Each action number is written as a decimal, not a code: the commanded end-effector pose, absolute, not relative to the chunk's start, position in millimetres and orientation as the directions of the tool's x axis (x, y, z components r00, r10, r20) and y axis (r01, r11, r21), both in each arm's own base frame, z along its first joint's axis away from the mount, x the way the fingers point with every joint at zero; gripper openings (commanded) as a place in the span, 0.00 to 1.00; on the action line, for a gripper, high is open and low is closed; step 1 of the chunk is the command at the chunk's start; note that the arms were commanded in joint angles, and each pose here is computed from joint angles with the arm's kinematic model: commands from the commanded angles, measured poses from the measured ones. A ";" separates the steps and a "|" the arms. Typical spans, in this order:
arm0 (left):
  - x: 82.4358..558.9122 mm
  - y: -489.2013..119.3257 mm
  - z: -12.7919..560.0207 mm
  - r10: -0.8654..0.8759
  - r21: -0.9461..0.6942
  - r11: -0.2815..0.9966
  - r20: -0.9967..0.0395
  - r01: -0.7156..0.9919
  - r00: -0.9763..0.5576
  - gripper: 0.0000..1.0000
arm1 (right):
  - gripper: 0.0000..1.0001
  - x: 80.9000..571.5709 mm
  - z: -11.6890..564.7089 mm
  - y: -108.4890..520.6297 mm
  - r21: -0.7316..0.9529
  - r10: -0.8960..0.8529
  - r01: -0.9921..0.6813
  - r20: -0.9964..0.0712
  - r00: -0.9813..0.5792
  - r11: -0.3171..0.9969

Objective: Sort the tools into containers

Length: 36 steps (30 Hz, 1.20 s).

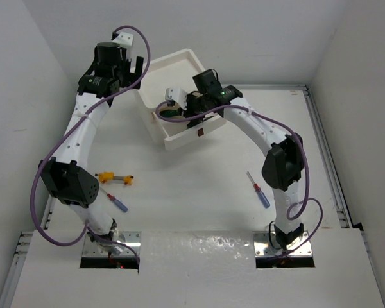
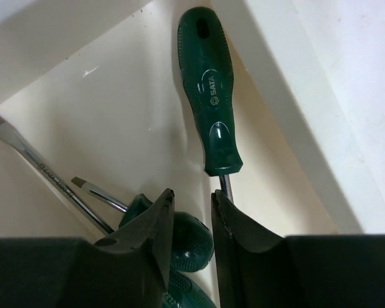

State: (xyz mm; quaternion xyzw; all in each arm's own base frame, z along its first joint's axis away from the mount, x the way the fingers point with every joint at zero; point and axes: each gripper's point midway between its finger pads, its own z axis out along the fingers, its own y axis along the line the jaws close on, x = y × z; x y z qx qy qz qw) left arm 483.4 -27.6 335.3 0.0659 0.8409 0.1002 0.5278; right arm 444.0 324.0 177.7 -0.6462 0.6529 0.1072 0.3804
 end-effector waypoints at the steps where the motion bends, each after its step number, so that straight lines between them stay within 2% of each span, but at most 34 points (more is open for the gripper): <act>1: 479.6 -23.1 357.4 0.213 0.235 0.972 -0.901 -0.012 -0.377 1.00 | 0.30 440.0 240.6 325.4 -0.434 -0.700 -0.887 -0.683 0.211 0.156; 15: 477.9 -24.6 355.1 0.221 0.238 0.971 -0.898 0.004 -0.381 1.00 | 0.51 455.1 199.2 310.4 -0.439 -0.793 -0.889 -0.584 0.173 0.129; 19: 477.9 -24.6 355.7 0.221 0.238 0.971 -0.898 0.003 -0.379 1.00 | 0.52 465.0 192.2 308.6 -0.444 -0.802 -0.883 -0.577 0.156 0.149; 21: 477.6 -24.8 356.4 0.221 0.237 0.971 -0.899 0.004 -0.378 1.00 | 0.49 468.1 189.5 311.0 -0.443 -0.801 -0.884 -0.579 0.155 0.149; 26: 476.5 -24.0 355.5 0.224 0.241 0.970 -0.897 0.003 -0.381 1.00 | 0.16 464.3 181.1 315.8 -0.413 -0.790 -0.900 -0.593 0.153 0.136; 29: 476.4 -23.6 354.3 0.228 0.245 0.969 -0.895 0.004 -0.384 1.00 | 0.15 461.3 183.9 318.8 -0.403 -0.775 -0.904 -0.613 0.153 0.140; 33: 477.7 -24.6 351.7 0.222 0.239 0.971 -0.895 0.005 -0.386 1.00 | 0.13 454.9 200.7 333.3 -0.381 -0.705 -0.910 -0.690 0.163 0.162; 36: 477.9 -25.8 350.5 0.220 0.234 0.972 -0.896 0.010 -0.386 1.00 | 0.08 460.2 221.6 343.8 -0.380 -0.638 -0.896 -0.754 0.157 0.228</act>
